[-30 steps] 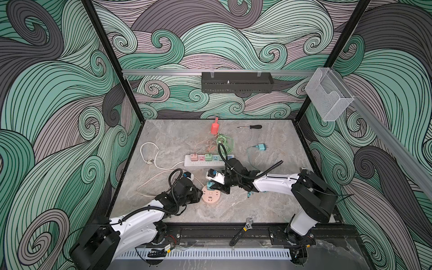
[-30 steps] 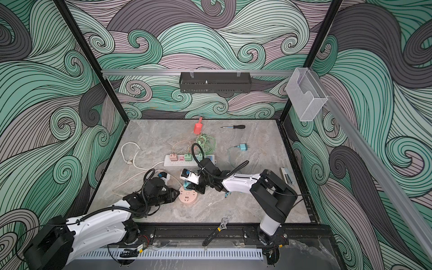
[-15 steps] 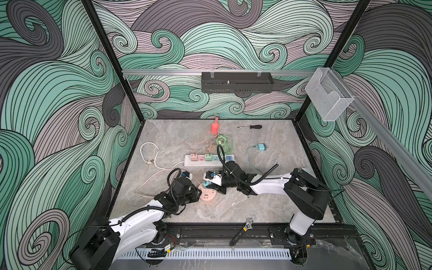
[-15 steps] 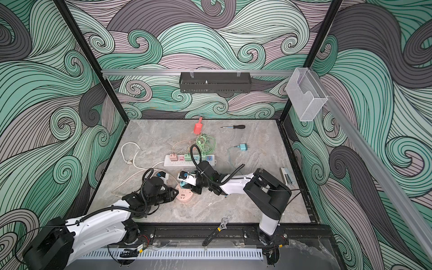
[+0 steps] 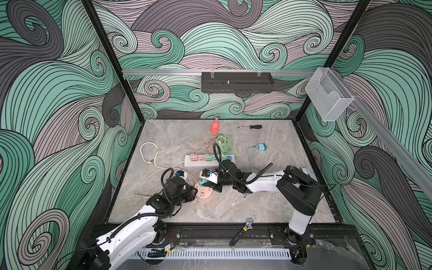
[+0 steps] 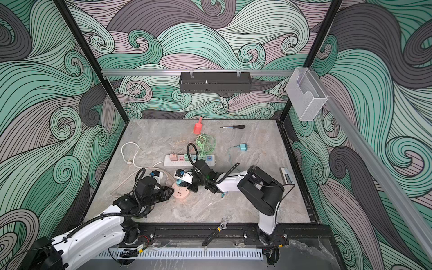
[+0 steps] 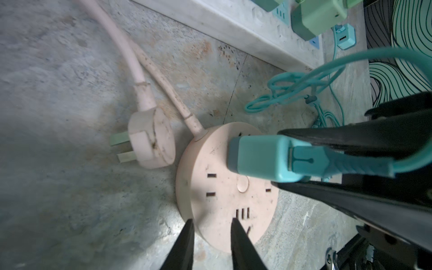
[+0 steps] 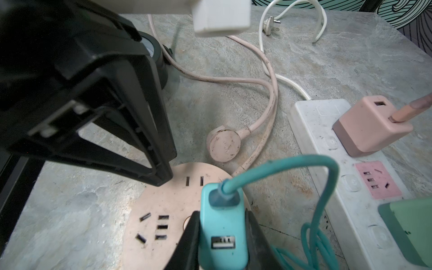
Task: Insert the plug
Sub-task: 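Press the teal charger down into the round pink socket with the right gripper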
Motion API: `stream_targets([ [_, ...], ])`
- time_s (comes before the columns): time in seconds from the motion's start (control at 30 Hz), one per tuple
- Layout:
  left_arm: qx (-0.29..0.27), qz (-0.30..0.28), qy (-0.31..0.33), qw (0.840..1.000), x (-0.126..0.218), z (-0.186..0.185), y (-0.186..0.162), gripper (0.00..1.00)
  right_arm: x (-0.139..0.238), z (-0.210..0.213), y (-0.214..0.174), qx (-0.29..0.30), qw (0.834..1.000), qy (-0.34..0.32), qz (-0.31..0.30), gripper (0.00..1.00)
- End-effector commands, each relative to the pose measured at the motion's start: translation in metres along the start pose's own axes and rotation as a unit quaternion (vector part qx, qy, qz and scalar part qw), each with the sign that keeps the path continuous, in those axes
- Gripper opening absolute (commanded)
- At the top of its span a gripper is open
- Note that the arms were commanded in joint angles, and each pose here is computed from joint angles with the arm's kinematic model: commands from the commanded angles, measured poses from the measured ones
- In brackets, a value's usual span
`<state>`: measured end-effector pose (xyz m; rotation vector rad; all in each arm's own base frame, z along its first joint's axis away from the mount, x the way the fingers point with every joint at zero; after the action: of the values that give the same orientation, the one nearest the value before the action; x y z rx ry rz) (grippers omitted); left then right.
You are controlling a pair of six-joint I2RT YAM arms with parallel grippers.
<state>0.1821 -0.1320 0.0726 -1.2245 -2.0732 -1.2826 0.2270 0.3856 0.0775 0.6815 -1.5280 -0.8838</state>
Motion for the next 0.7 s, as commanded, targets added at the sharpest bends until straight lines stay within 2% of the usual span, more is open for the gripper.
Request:
stream_targets([
  [0.0, -0.006, 0.004, 0.006, 1.0, 0.008, -0.002, 0.007, 0.32, 0.001, 0.023, -0.134, -0.092, 0.967, 0.001, 0.239, 0.02],
  [0.43, -0.001, 0.0, 0.011, 1.0, 0.012, -0.002, 0.012, 0.35, -0.004, -0.012, -0.114, -0.095, 0.967, -0.052, 0.228, 0.03],
  [0.67, 0.006, -0.009, 0.034, 0.999, 0.012, 0.005, 0.015, 0.4, 0.007, -0.021, -0.106, -0.099, 0.967, -0.064, 0.227, 0.12],
])
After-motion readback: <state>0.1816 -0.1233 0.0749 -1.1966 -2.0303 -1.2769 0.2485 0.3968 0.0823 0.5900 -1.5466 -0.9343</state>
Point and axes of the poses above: each gripper's point midway between its finger pads, its own x axis back along the fingers, its own z axis along the line the jaws close on, y = z × x, the point moved 3 cm from there along x, back along the fingers, and after that the axes turned 6 degrees about -x, right-handed, at the moved point
